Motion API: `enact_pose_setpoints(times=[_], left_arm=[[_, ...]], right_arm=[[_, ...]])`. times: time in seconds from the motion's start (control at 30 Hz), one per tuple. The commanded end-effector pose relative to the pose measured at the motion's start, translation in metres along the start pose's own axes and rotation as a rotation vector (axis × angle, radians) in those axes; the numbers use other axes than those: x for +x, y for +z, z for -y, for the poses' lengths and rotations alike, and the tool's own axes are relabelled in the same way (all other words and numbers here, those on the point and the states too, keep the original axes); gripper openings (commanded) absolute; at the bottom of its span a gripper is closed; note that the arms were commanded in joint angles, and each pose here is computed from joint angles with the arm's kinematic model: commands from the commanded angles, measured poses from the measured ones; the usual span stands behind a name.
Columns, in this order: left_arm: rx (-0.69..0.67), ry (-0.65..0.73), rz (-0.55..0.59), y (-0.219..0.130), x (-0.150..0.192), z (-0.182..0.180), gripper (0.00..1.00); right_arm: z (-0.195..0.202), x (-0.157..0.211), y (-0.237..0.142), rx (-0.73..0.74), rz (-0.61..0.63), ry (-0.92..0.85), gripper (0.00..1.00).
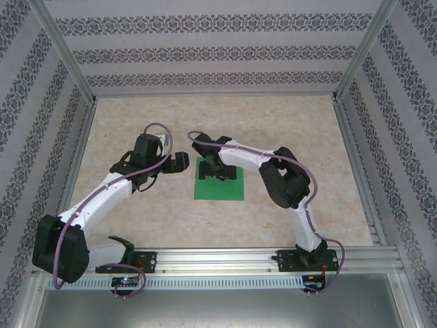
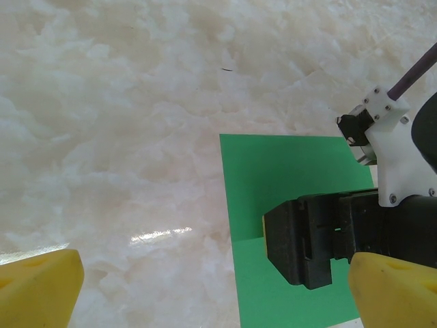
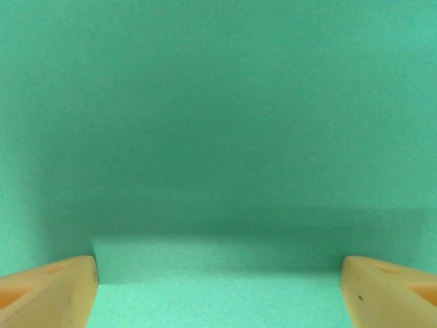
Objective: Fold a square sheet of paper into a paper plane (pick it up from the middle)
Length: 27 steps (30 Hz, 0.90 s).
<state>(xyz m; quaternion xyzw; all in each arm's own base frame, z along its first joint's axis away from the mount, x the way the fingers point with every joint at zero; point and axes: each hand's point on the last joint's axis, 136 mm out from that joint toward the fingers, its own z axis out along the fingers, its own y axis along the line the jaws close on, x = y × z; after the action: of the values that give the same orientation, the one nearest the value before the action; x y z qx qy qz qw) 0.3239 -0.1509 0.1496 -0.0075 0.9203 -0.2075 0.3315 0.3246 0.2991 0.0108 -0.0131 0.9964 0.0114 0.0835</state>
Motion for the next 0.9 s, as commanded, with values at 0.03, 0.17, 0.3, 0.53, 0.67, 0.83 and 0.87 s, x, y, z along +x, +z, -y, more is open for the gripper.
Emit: enact_pose_setpoints(times=[0.03, 0.17, 0.3, 0.53, 0.67, 0.83, 0.87], left_arm=[[0.021, 0.032, 0.021, -0.007, -0.008, 0.01, 1.0], [0.021, 0.03, 0.021, -0.007, -0.008, 0.01, 1.0], [0.022, 0.028, 0.018, -0.006, -0.007, 0.009, 1.0], [0.024, 0.031, 0.018, -0.007, -0.007, 0.01, 1.0], [0.02, 0.03, 0.013, -0.005, -0.004, 0.008, 1.0], [0.033, 0.017, 0.005, 0.0, 0.0, 0.008, 1.0], [0.035, 0.019, 0.002, 0.0, 0.0, 0.009, 1.0]], right_arm=[[0.004, 0.022, 0.03, 0.001, -0.097, 0.005, 0.89], [0.003, 0.017, 0.025, -0.002, -0.082, 0.001, 0.86], [0.003, 0.017, 0.023, 0.0, -0.082, -0.005, 0.83], [0.002, 0.009, 0.006, 0.005, -0.056, -0.024, 0.86], [0.002, -0.01, -0.028, -0.007, 0.024, 0.003, 0.95], [0.005, -0.015, -0.03, -0.001, 0.046, 0.037, 0.98], [0.005, -0.013, -0.026, 0.009, 0.033, 0.035, 0.98]])
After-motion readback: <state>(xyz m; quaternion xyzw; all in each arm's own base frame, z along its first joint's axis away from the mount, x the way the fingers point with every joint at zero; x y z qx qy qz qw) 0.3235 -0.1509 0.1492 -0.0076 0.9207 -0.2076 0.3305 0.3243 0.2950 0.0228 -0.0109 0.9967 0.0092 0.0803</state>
